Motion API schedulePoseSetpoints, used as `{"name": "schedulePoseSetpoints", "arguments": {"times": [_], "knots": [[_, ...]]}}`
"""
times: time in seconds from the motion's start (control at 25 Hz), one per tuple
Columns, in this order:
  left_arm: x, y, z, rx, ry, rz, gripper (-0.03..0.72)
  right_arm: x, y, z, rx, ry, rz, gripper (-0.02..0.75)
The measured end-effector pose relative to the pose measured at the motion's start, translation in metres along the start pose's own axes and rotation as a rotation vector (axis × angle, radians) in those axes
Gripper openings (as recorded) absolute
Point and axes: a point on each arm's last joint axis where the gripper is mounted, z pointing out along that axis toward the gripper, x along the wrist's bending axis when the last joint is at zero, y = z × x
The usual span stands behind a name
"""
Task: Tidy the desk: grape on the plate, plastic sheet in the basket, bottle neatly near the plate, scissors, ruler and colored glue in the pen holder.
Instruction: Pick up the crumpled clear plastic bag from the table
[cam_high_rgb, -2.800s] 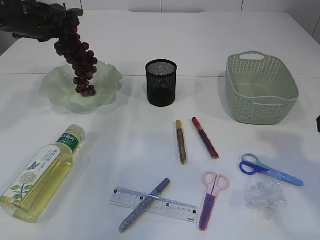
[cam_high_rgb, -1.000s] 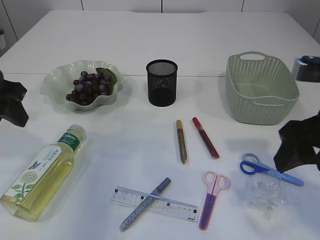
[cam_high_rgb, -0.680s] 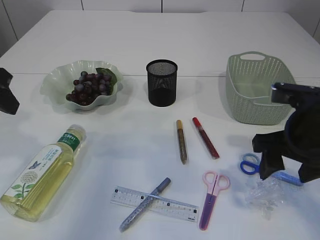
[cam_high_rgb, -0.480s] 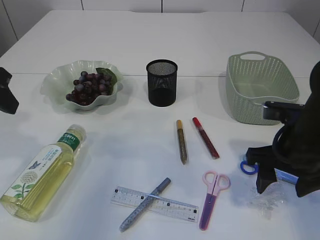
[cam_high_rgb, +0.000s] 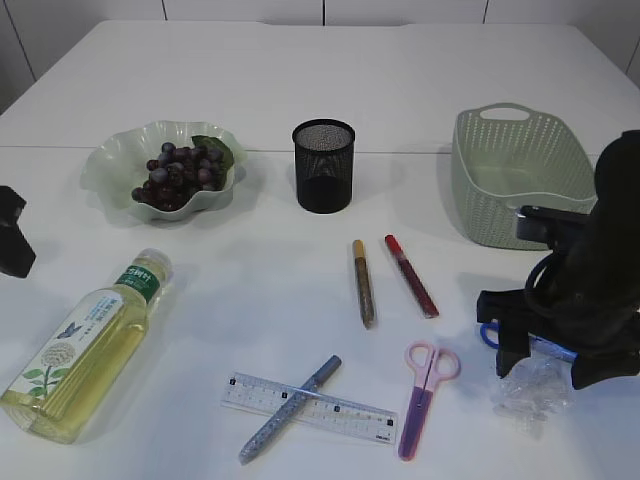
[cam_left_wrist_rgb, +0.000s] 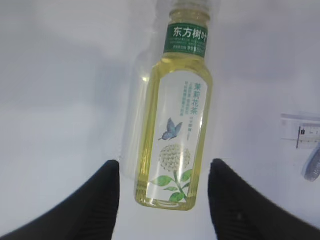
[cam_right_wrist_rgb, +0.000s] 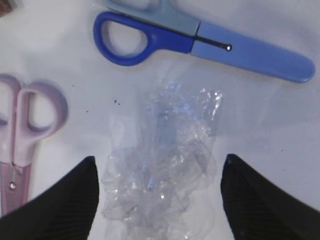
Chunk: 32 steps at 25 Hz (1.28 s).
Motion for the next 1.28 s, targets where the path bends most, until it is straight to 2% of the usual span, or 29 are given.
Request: {"name": "schedulePoseSetpoints", "arguments": {"times": [0.4, 0.52, 0.72, 0.84, 1.04, 1.28], "knots": [[0.001, -0.002, 0.002, 0.004, 0.001, -0.001, 0.405, 0.0, 0.002, 0.03, 0.071, -0.038, 0.007, 0.566], [0.001, -0.001, 0.002, -0.011, 0.001, -0.001, 0.403, 0.0, 0.002, 0.03, 0.069, -0.037, 0.007, 0.491], [0.001, 0.0, 0.002, -0.019, 0.001, -0.001, 0.403, 0.0, 0.002, 0.03, 0.069, -0.037, 0.007, 0.282], [0.001, 0.0, 0.002, -0.019, 0.001, -0.001, 0.403, 0.0, 0.002, 0.03, 0.071, -0.038, 0.007, 0.191], [0.001, 0.0, 0.002, -0.021, 0.001, -0.001, 0.403, 0.002, 0.001, 0.021, 0.054, 0.0, -0.027, 0.162], [0.0, 0.0, 0.002, -0.021, 0.0, -0.003, 0.402, 0.012, 0.002, -0.018, -0.03, 0.123, -0.123, 0.155]]}}
